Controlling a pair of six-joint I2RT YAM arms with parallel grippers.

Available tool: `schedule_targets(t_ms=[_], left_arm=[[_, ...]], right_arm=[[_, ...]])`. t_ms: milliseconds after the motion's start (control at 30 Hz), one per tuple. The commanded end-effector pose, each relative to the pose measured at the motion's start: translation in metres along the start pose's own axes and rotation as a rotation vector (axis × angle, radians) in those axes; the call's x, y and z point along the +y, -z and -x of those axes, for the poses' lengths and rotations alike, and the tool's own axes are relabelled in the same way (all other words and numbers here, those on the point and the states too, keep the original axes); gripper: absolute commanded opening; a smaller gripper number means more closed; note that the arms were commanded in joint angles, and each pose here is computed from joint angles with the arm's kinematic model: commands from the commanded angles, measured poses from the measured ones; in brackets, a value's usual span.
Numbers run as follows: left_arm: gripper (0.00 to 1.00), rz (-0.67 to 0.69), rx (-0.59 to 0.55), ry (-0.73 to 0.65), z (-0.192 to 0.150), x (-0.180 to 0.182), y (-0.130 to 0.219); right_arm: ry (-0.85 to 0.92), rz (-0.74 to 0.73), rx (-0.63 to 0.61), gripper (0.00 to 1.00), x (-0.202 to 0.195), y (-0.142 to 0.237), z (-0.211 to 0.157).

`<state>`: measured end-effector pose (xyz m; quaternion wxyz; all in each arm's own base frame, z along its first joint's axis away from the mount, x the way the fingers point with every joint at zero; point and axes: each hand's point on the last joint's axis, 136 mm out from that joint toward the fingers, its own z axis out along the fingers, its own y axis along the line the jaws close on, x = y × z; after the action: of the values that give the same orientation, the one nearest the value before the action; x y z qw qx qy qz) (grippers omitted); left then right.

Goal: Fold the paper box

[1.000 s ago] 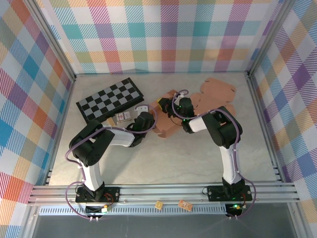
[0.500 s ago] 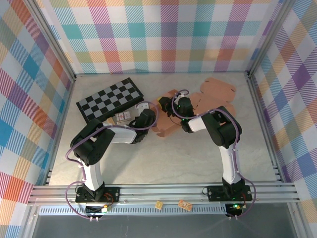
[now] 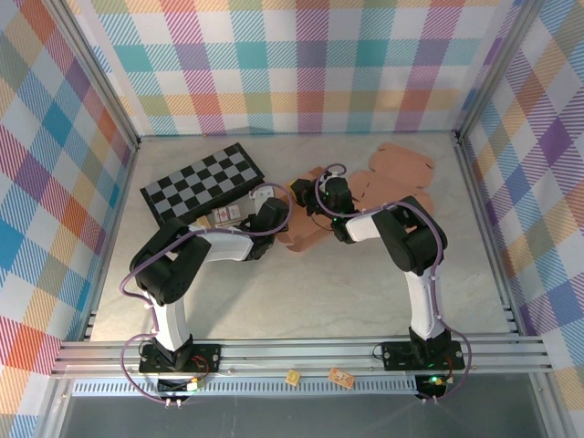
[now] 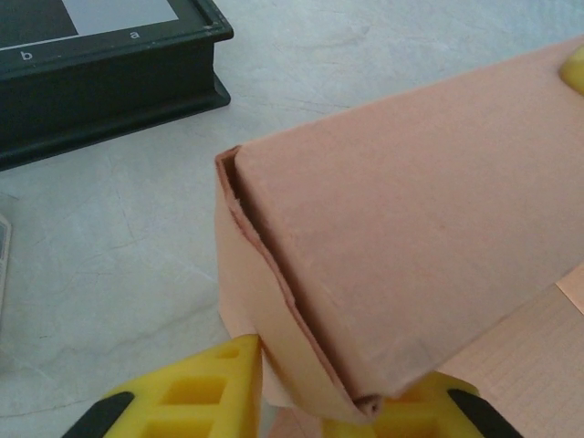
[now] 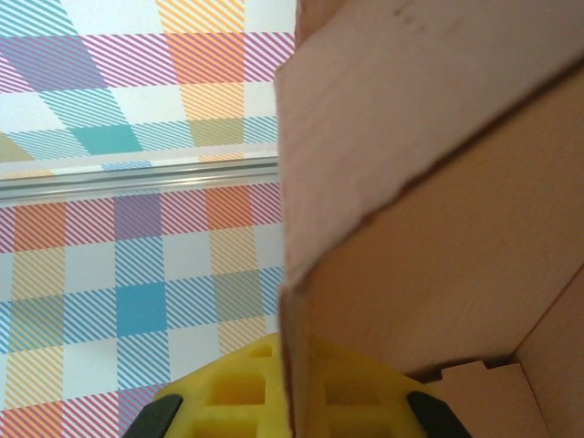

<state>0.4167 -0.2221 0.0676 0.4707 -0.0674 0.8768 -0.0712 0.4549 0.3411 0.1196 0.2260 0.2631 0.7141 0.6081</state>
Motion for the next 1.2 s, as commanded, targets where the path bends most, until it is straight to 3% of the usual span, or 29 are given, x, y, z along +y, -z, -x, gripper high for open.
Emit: schedule_targets(t_ms=[0,300,567,700,767,867,967,1167], left_arm=[[0.26,-0.006,0.011,-0.014,-0.002,-0.005,-0.008],[0.29,0.035,0.024,-0.009,-0.003,0.002,-0.017],[0.0,0.033,0.029,-0.008,-0.001,0.005,-0.018],[0.0,0.044,0.04,-0.022,-0.002,0.006,-0.016],[0.0,0.051,0.048,-0.028,-0.002,0.008,-0.014],[0.0,0.048,0.057,-0.029,0.0,0.008,-0.009],[0.0,0.047,0.078,-0.033,0.005,0.007,-0.002],[0.0,0.026,0.216,-0.019,0.021,-0.003,0.013]], right_arm=[[-0.046,-0.12,0.117,0.0,-0.033,0.003,-0.036],[-0.044,-0.127,0.11,0.0,-0.03,0.002,-0.035],[-0.045,-0.137,0.105,0.0,-0.029,0.001,-0.033],[-0.052,-0.157,0.092,0.02,-0.03,0.004,-0.032],[-0.061,-0.173,0.082,0.12,-0.029,0.006,-0.03],[-0.071,-0.199,0.051,0.39,-0.023,0.011,-0.027],[-0.08,-0.242,0.02,0.58,-0.01,0.022,-0.023],[-0.039,-0.416,-0.058,0.79,0.046,0.067,-0.016]])
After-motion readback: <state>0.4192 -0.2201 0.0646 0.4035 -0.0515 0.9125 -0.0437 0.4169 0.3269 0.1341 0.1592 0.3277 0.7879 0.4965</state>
